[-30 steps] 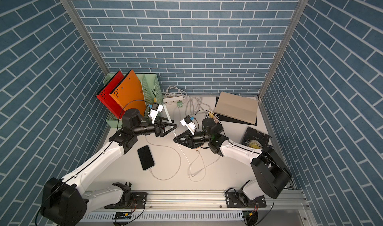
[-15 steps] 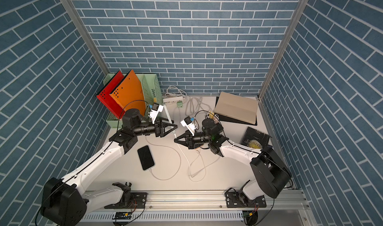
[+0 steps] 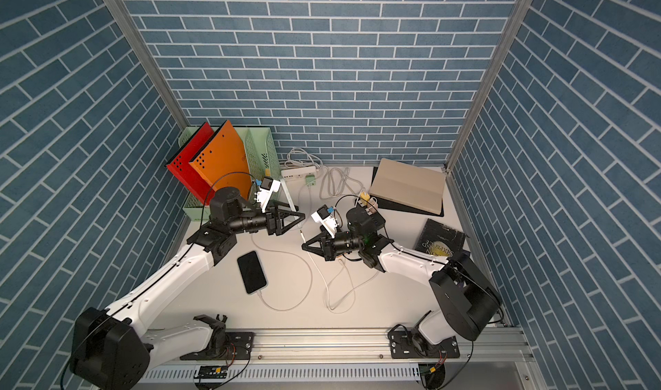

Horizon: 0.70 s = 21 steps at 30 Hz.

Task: Unplug the charging cable from the phone
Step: Remove the charging cable from the phone.

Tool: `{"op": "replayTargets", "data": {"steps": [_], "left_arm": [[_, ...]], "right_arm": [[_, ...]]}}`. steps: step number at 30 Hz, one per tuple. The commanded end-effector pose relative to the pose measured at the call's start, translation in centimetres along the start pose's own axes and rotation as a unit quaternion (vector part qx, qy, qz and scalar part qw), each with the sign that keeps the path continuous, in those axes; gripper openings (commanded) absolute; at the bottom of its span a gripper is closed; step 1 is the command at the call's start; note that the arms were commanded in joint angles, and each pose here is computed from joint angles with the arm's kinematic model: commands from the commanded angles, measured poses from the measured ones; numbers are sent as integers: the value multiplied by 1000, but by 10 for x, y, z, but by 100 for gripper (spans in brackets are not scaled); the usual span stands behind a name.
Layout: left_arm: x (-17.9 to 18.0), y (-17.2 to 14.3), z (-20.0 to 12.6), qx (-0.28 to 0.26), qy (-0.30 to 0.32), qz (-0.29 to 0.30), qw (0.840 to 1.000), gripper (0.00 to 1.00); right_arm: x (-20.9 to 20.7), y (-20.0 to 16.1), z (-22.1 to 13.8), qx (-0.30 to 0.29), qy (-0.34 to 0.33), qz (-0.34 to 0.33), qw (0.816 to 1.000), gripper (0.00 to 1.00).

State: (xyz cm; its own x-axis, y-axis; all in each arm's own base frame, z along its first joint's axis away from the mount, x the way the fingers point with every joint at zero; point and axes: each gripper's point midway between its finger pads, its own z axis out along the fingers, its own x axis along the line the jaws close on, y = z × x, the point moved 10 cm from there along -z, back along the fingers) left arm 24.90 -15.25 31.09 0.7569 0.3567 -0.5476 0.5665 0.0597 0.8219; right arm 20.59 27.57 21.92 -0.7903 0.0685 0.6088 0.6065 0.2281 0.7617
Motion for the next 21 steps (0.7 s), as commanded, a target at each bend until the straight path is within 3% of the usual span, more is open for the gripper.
{"op": "replayTargets", "data": {"steps": [1, 6, 15, 18, 21], "left_arm": [[-18, 21, -8, -34, -14, 51, 998, 0], [-17, 21, -8, -33, -13, 50, 998, 0], [-17, 20, -9, -35, -9, 49, 998, 0], [-17, 20, -9, -34, -9, 49, 998, 0], [-16, 20, -8, -33, -10, 48, 998, 0]], "right_arm": [[-17, -2, 7, 27, -66, 16, 997, 0], [-41, -10, 15, 62, -140, 63, 986, 0], [-66, -22, 23, 108, -203, 109, 967, 6], [-68, -20, 23, 109, -224, 109, 962, 11], [-68, -17, 23, 105, -225, 105, 963, 24]]}}
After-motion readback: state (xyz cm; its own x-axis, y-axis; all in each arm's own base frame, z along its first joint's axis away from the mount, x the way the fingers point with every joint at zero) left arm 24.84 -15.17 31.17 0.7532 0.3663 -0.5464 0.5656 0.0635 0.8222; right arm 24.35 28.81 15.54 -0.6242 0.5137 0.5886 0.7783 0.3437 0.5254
